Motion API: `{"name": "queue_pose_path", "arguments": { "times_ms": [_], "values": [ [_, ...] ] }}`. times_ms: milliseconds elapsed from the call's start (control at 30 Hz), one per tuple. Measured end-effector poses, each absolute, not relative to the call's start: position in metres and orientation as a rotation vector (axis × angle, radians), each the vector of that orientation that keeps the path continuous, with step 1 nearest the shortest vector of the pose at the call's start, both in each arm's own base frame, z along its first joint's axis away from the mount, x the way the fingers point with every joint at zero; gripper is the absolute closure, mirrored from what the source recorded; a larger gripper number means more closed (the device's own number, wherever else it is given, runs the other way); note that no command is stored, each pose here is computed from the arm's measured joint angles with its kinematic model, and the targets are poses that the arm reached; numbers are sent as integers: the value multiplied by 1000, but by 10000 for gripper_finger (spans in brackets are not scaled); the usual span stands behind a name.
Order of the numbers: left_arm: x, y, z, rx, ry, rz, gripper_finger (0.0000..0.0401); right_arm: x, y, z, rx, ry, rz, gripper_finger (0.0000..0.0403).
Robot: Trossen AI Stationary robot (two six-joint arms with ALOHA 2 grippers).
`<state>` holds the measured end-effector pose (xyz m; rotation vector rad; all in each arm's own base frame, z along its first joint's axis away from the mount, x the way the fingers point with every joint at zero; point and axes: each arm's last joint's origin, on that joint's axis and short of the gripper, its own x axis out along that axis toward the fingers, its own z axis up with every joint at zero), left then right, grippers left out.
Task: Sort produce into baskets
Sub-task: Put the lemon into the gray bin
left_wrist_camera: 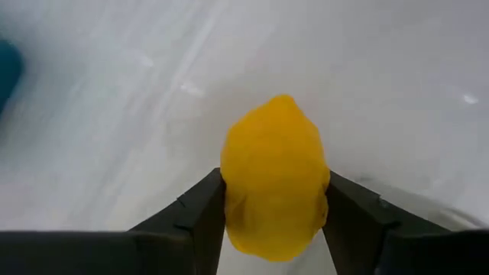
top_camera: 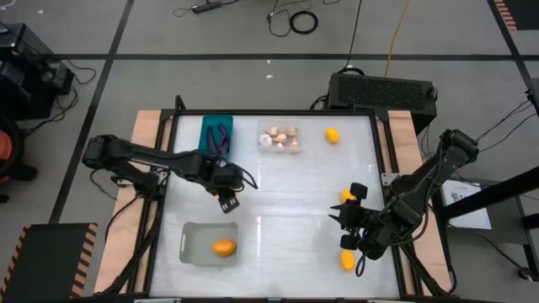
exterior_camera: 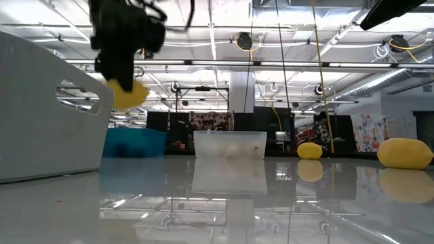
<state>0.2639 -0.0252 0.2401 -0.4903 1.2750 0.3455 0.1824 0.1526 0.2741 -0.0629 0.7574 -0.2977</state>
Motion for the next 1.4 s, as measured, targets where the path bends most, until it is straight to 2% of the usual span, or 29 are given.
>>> {"name": "queue_pose_path", "arguments": {
  "times_ms": [167, 333, 533, 767, 900, 1200, 1400],
  "values": [
    [245, -50, 269, -569, 1187, 265, 218, 182, 153, 274, -62, 758, -298, 310],
    [227, -92, 277, -626, 1183, 192, 218, 182, 153, 274, -57, 757, -300, 310],
    [214, -142, 262, -563, 1218, 117, 218, 183, 153, 274, -27, 752, -312, 310],
    [217, -175, 236, -460, 1244, 90, 218, 183, 153, 274, -6, 745, -323, 310],
    [222, -180, 222, -424, 1289, 123, 202, 183, 152, 274, -10, 742, -325, 310],
    [231, -167, 215, -374, 1323, 146, 133, 183, 152, 275, -17, 730, -334, 310],
    [240, -156, 215, -240, 1261, 134, 121, 185, 149, 276, 7, 644, -423, 310]
  ]
}}
